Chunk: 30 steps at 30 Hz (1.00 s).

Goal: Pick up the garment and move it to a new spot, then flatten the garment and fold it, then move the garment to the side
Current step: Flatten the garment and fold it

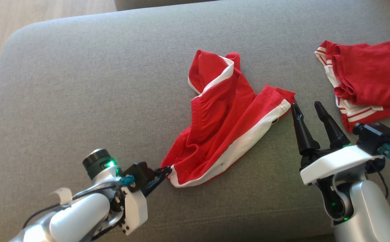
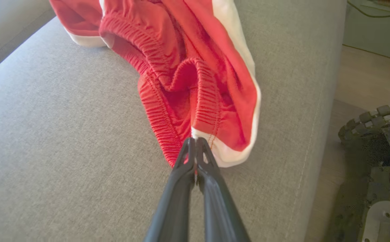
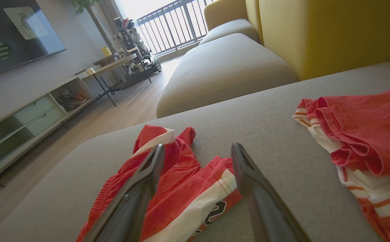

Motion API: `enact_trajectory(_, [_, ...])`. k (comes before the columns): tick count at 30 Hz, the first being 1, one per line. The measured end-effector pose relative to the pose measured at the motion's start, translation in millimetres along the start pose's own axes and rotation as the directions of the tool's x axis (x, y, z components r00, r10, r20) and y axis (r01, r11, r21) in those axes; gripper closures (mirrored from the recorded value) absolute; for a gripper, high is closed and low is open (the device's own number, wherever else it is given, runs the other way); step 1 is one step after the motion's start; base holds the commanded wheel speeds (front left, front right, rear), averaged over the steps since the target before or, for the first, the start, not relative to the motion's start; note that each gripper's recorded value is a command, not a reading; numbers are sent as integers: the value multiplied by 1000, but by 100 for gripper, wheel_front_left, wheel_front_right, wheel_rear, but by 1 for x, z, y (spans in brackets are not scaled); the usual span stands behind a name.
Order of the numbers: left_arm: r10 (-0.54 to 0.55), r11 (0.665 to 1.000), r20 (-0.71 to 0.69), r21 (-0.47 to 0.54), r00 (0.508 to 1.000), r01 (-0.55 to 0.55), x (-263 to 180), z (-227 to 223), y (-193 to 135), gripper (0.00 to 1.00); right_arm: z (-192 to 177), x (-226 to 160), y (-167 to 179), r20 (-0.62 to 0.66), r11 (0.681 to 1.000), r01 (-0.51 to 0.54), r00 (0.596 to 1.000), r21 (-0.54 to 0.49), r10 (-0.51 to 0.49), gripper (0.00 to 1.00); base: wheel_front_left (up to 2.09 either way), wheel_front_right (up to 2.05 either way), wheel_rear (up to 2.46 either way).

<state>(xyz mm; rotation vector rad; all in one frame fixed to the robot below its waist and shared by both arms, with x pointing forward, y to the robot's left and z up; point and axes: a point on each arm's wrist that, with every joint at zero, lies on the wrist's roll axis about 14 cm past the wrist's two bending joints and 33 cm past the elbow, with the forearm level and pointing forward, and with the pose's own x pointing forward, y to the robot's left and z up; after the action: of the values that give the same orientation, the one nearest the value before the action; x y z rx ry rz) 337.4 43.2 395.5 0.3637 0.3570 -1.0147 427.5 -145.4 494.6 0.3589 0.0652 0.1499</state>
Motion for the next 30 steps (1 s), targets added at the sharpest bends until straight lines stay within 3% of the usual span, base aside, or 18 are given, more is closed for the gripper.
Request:
enact_trajectory(24, [119,991,110,-70,987,-111,-10,23,20,100,-5,5,5,-19,1000,-12,1000,-3,12,0,0,0,0])
enact_trajectory(30, [255,960,186,-169,949,-224,-15,44,42,100,-5,5,3,-18,1000,-7,1000,-2,7,0,0,0,0])
